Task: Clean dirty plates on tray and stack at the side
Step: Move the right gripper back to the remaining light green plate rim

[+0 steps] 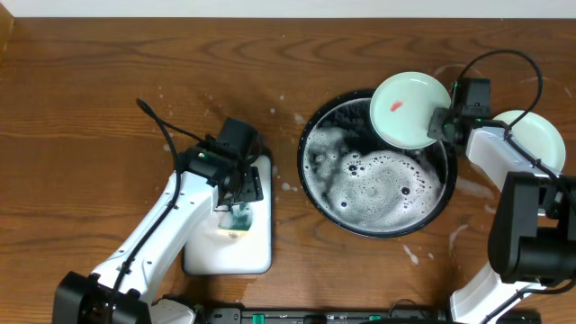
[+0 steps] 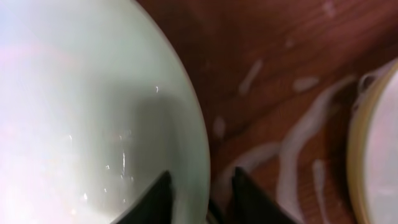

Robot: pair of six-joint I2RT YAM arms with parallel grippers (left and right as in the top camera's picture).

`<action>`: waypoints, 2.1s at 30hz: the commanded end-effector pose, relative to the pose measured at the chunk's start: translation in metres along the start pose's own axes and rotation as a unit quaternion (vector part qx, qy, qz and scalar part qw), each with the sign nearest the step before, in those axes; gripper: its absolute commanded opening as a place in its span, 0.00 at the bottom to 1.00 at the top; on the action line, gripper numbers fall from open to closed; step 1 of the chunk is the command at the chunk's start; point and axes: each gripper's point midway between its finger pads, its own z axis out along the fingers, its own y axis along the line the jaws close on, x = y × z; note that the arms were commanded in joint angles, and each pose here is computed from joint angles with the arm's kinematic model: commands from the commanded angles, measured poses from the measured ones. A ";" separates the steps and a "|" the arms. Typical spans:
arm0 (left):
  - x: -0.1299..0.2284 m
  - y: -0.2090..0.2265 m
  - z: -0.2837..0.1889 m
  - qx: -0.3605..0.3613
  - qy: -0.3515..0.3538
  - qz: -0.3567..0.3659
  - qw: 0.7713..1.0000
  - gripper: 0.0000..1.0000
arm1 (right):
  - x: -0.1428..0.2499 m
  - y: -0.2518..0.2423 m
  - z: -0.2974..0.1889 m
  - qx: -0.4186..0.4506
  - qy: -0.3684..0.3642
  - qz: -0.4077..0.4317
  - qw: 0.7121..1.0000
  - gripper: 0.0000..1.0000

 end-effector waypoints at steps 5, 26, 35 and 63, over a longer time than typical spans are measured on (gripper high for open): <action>-0.001 0.003 -0.001 -0.004 -0.002 0.000 1.000 0.81 | 0.009 -0.004 -0.017 -0.001 0.026 0.042 0.999 0.01; -0.001 0.003 -0.001 -0.004 -0.002 0.000 1.000 0.81 | 0.112 0.022 -0.093 -0.054 0.215 0.052 0.974 0.01; -0.001 0.003 -0.001 -0.004 -0.002 0.000 1.000 0.81 | 0.100 0.049 -0.086 -0.127 0.172 -0.081 0.973 0.01; 0.000 0.001 -0.001 0.001 0.001 0.000 1.000 0.81 | 0.124 0.038 -0.057 -0.096 0.144 -0.052 0.984 0.23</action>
